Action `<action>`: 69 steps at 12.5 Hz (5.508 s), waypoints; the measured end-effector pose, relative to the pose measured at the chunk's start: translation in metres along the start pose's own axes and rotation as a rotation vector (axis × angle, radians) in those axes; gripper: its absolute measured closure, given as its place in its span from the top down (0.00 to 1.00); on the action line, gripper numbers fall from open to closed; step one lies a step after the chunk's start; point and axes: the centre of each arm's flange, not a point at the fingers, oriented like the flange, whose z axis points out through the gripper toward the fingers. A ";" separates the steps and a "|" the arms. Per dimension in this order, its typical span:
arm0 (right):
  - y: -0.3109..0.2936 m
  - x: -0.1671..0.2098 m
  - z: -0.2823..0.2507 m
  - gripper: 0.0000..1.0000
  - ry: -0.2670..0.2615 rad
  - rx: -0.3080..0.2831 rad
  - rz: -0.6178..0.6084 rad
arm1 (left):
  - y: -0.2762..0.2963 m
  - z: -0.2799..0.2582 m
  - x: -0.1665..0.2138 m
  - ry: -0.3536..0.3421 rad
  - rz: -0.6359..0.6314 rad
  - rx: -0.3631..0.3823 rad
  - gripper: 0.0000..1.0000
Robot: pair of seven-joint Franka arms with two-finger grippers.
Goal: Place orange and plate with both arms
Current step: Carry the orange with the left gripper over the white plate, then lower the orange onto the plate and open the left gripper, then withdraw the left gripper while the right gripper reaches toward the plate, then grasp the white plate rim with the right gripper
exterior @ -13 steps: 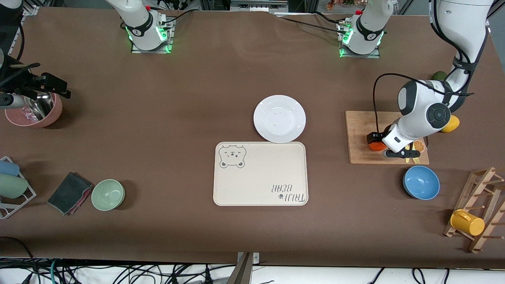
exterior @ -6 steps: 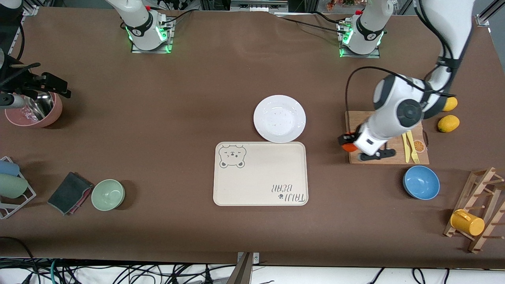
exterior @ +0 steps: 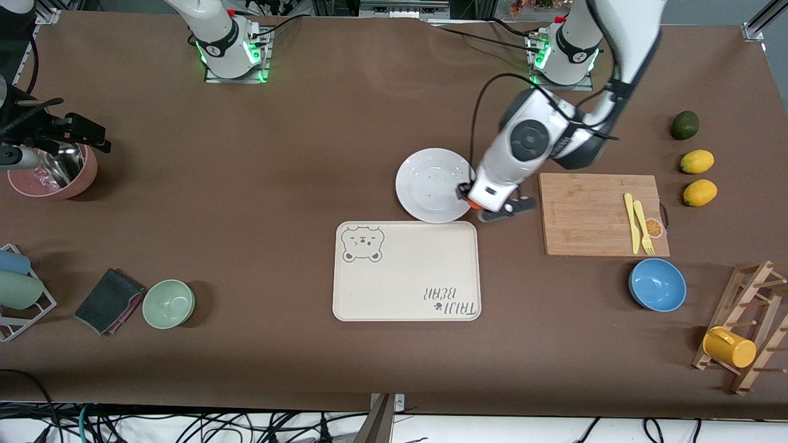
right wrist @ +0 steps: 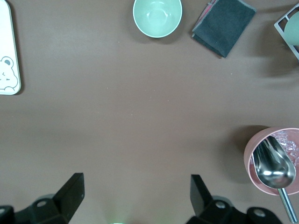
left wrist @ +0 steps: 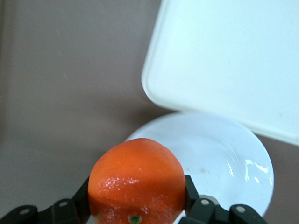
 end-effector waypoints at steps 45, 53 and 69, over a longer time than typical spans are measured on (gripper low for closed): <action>-0.304 0.082 0.287 1.00 -0.204 0.878 0.132 | -0.300 -0.285 0.203 0.013 0.209 0.000 1.00; -0.398 0.034 0.408 0.96 -0.007 1.014 0.132 | -0.271 -0.314 0.146 0.054 0.383 0.030 1.00; -0.448 -0.015 0.461 0.32 0.065 0.849 -0.122 | -0.297 -0.312 0.158 0.069 0.388 0.025 1.00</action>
